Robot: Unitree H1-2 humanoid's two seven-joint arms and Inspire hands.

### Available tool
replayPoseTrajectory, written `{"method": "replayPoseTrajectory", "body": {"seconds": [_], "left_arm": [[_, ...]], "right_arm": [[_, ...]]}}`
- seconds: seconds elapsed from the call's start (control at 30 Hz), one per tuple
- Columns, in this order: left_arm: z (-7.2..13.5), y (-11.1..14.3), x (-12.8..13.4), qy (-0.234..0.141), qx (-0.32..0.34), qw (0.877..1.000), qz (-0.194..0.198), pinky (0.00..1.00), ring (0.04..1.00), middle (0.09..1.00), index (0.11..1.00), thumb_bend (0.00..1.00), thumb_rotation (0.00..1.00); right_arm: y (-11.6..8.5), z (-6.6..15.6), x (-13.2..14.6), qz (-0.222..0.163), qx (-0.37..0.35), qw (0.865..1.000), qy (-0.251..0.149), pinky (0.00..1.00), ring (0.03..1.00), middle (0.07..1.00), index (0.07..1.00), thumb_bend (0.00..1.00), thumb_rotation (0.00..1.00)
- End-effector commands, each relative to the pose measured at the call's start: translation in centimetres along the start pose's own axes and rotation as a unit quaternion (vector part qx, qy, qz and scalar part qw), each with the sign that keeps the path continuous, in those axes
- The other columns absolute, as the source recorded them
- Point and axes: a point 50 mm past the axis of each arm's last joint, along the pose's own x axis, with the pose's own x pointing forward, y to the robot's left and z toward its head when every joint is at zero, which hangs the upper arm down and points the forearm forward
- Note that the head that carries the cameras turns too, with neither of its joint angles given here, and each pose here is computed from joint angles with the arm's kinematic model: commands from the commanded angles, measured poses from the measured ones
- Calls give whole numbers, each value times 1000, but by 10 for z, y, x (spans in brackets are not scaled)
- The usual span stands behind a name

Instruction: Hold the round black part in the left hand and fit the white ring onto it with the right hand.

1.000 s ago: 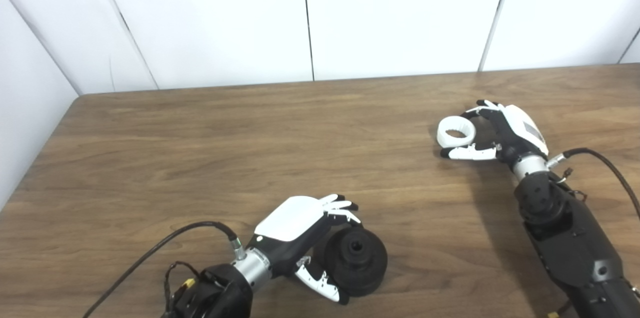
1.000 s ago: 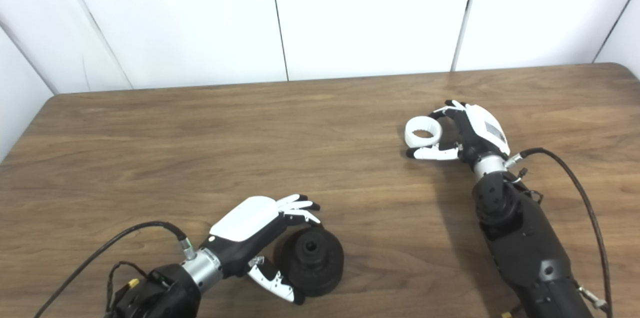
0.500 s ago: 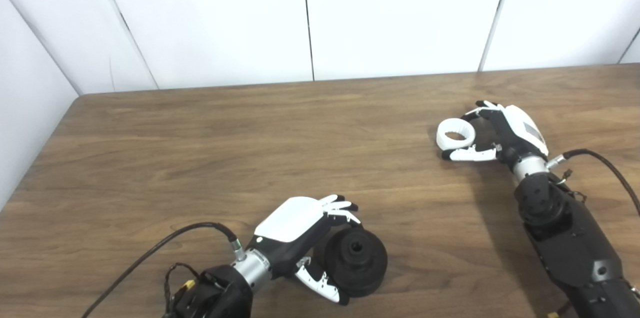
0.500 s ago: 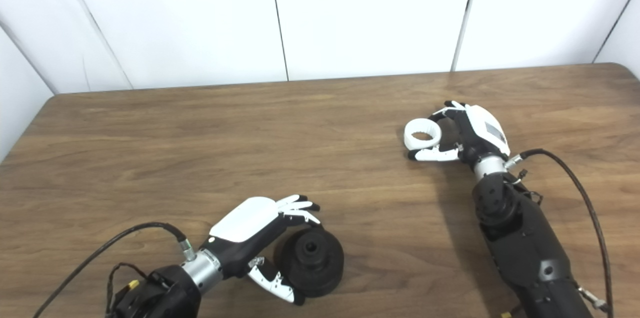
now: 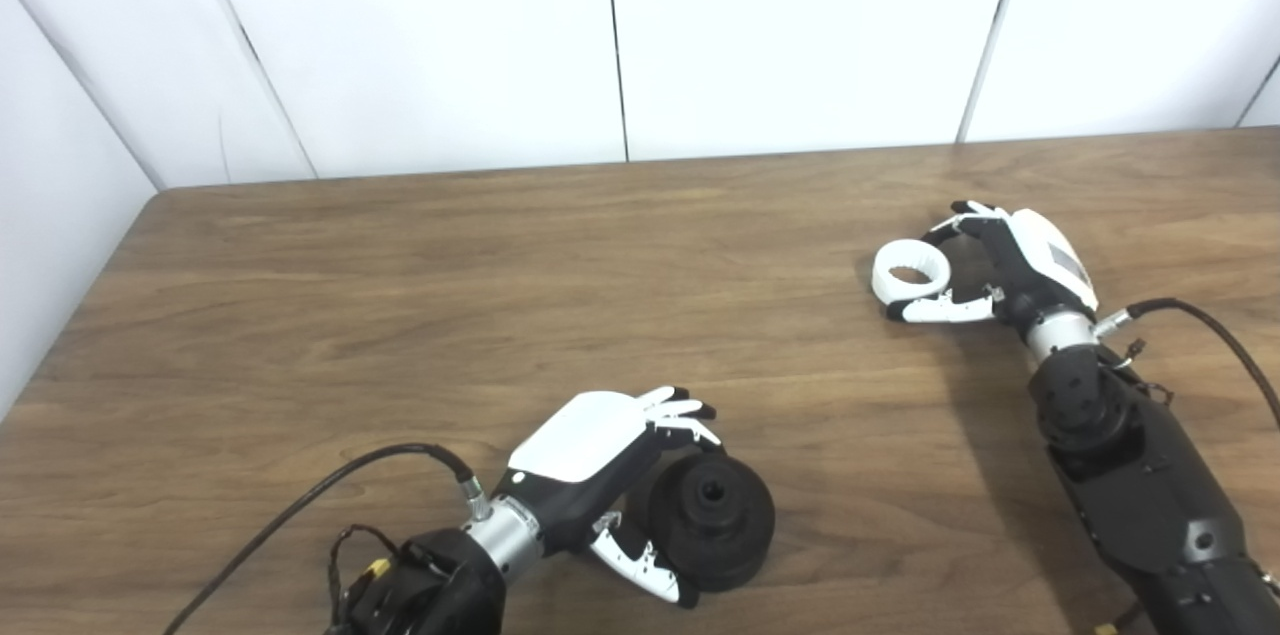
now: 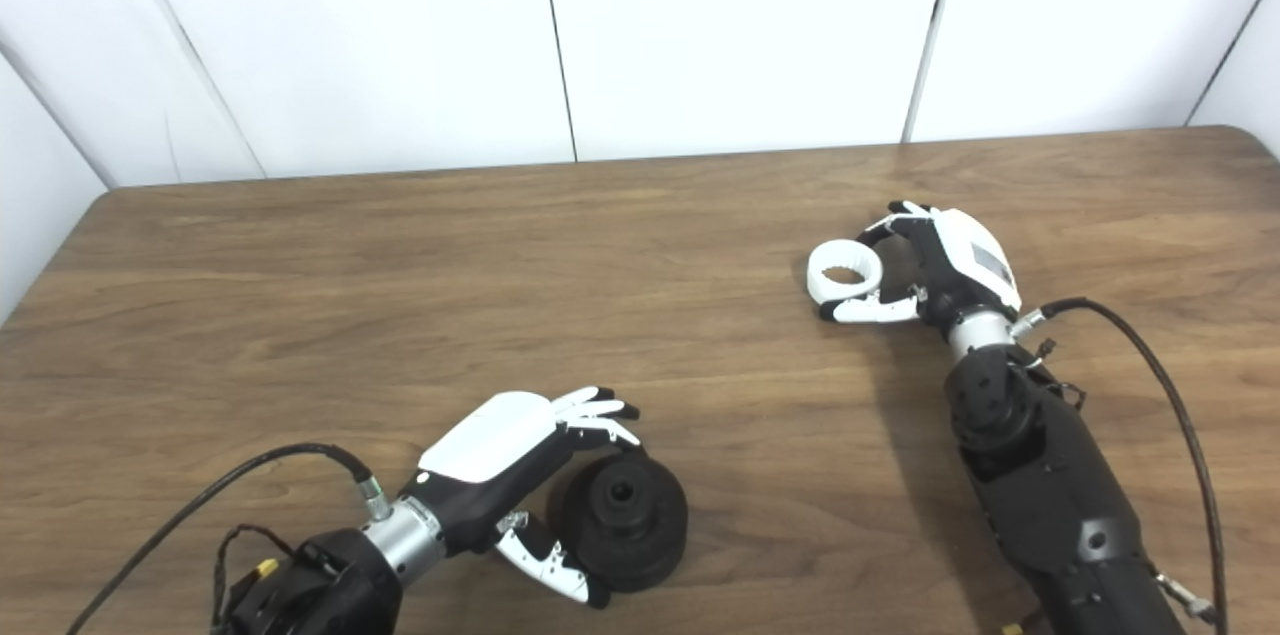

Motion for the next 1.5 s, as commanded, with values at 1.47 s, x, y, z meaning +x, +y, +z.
{"method": "replayPoseTrajectory", "body": {"seconds": [1.47], "left_arm": [[2,6,3,-11,15,1000,15,852,965,911,687,900,225]], "right_arm": [[-30,22,-10,-62,19,996,-56,906,955,897,492,524,156]]}}
